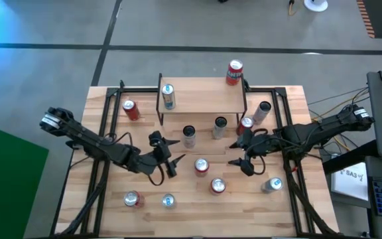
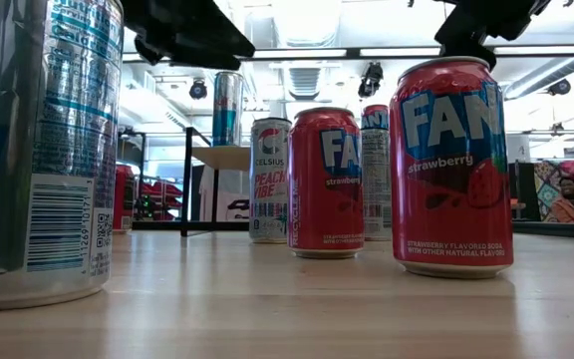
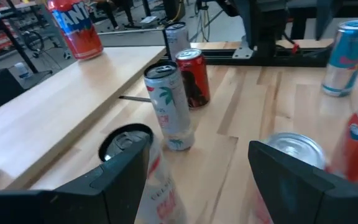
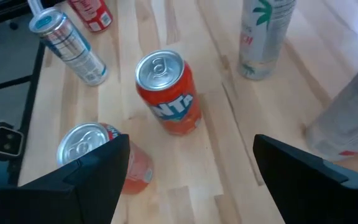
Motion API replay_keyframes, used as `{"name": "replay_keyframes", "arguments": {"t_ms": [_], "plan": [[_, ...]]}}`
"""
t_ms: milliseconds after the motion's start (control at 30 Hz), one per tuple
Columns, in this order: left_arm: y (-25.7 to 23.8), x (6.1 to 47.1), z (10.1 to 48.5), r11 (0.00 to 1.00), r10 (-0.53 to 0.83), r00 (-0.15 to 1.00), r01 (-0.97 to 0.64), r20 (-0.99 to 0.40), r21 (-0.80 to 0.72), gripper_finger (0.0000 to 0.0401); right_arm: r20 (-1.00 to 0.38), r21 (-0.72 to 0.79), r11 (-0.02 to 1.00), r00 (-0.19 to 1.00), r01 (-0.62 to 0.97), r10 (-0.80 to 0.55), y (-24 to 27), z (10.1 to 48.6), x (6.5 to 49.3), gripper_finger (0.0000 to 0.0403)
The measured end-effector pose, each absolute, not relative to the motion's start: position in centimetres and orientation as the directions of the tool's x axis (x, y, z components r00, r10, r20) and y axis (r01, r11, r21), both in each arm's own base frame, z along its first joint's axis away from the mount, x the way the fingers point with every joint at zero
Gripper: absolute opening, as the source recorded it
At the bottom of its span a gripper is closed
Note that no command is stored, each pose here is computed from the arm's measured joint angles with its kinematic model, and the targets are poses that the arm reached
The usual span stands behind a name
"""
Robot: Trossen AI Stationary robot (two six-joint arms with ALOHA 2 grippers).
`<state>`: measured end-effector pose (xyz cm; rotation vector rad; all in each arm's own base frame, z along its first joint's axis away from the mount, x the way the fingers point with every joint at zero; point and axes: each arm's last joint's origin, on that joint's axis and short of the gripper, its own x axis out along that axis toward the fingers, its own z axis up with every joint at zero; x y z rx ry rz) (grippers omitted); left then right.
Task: Place canned beverage on shelf
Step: Put the left white pink soda can on the shelf
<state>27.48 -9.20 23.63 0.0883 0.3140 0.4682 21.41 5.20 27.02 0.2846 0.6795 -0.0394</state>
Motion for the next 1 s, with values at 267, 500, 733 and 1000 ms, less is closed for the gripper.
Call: {"name": "replay_keyframes", "arguments": {"t_ms": [267, 500, 733, 1000], "plan": [[-7.3, 27.9, 24.0, 0.858, 0.510, 0.819, -0.460, -0.265, 0.230, 0.0261, -0.589, 0.179, 0.974, 0.808, 0.138, -0.006, 5.0, 27.3, 21.7, 0.0329], [-7.3, 28.0, 24.0, 0.883, 0.463, 0.841, -0.413, -0.280, 0.221, 0.0261, -0.561, 0.184, 0.975, 0.827, 0.125, 0.000, 5.1, 27.6, 21.8, 0.0329], [-7.5, 28.1, 24.0, 0.917, 0.392, 0.870, -0.347, -0.299, 0.196, 0.0261, -0.581, 0.195, 0.970, 0.814, 0.142, -0.002, 5.0, 27.0, 21.7, 0.0329], [-7.4, 28.1, 24.0, 0.913, 0.403, 0.866, -0.356, -0.296, 0.201, 0.0261, -0.590, 0.208, 0.965, 0.807, 0.158, -0.005, 5.0, 26.5, 21.6, 0.0329]]}}
